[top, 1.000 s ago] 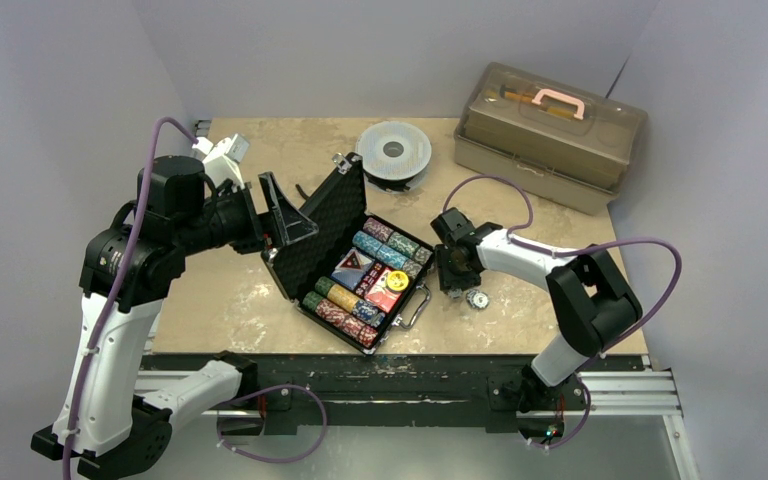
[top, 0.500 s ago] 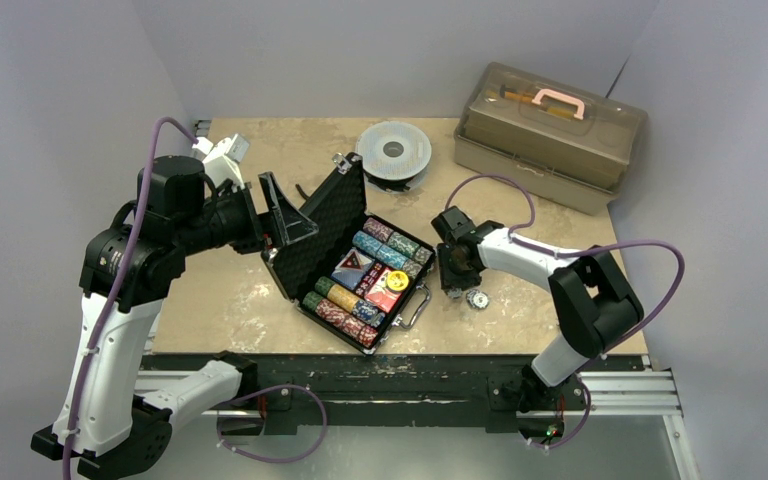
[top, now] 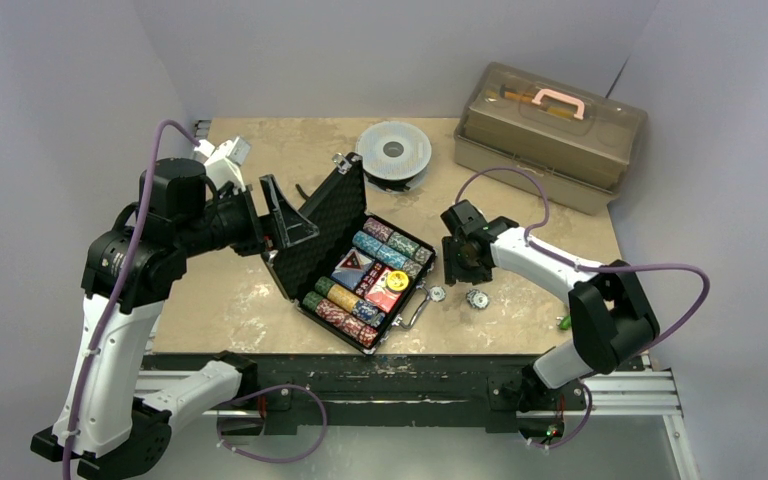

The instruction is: Pack up texas hold em set

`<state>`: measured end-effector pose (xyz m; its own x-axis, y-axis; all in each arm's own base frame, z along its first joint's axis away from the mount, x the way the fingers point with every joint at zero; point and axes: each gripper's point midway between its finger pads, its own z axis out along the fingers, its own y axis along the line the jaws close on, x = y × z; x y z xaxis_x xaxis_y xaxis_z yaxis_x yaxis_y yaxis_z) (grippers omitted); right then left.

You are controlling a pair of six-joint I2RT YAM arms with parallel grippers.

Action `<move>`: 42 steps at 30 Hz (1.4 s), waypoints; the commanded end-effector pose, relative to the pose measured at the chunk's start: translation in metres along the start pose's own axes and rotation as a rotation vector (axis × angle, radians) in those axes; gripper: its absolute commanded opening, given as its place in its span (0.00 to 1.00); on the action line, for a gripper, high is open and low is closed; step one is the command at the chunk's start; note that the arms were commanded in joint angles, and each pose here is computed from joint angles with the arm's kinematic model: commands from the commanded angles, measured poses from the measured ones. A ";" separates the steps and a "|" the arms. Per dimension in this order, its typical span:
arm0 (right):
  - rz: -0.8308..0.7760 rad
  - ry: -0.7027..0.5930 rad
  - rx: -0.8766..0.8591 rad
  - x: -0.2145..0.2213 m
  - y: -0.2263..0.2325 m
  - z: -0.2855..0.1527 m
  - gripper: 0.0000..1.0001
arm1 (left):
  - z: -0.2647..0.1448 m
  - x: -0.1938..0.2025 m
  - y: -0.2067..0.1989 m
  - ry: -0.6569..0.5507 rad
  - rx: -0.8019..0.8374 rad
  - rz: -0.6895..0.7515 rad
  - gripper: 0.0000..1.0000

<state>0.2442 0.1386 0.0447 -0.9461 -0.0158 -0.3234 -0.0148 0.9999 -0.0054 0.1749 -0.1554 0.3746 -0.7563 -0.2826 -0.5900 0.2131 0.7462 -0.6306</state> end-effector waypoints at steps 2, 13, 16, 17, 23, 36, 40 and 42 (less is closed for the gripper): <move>-0.061 -0.037 -0.128 -0.016 0.028 -0.005 0.56 | 0.002 -0.001 -0.008 -0.009 0.048 0.002 0.80; -0.075 -0.017 -0.152 0.004 0.033 0.006 0.63 | -0.003 0.003 -0.004 -0.021 0.034 -0.002 0.80; -0.091 -0.002 -0.146 0.013 0.038 0.009 0.63 | -0.003 0.003 -0.004 -0.021 0.035 -0.003 0.80; -0.095 -0.001 -0.148 0.015 0.040 0.010 0.63 | -0.002 0.003 -0.004 -0.018 0.037 -0.004 0.80; -0.116 0.001 -0.122 0.025 0.049 0.016 0.65 | -0.003 0.005 -0.004 -0.015 0.040 -0.007 0.80; -0.065 -0.025 0.013 0.023 0.030 0.029 0.55 | -0.011 0.006 -0.004 -0.029 0.030 -0.004 0.80; -0.029 -0.043 0.024 0.011 0.034 0.039 0.57 | -0.010 0.006 -0.004 -0.026 0.031 -0.007 0.80; -0.017 -0.053 0.044 0.002 0.033 0.044 0.57 | -0.010 0.005 -0.005 -0.023 0.036 -0.007 0.80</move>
<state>0.2311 0.1752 0.0124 -0.9410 -0.0861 -0.3273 -0.0882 0.9961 -0.0084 0.1642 -0.1535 0.3702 -0.7573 -0.2953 -0.5825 0.2109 0.7336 -0.6460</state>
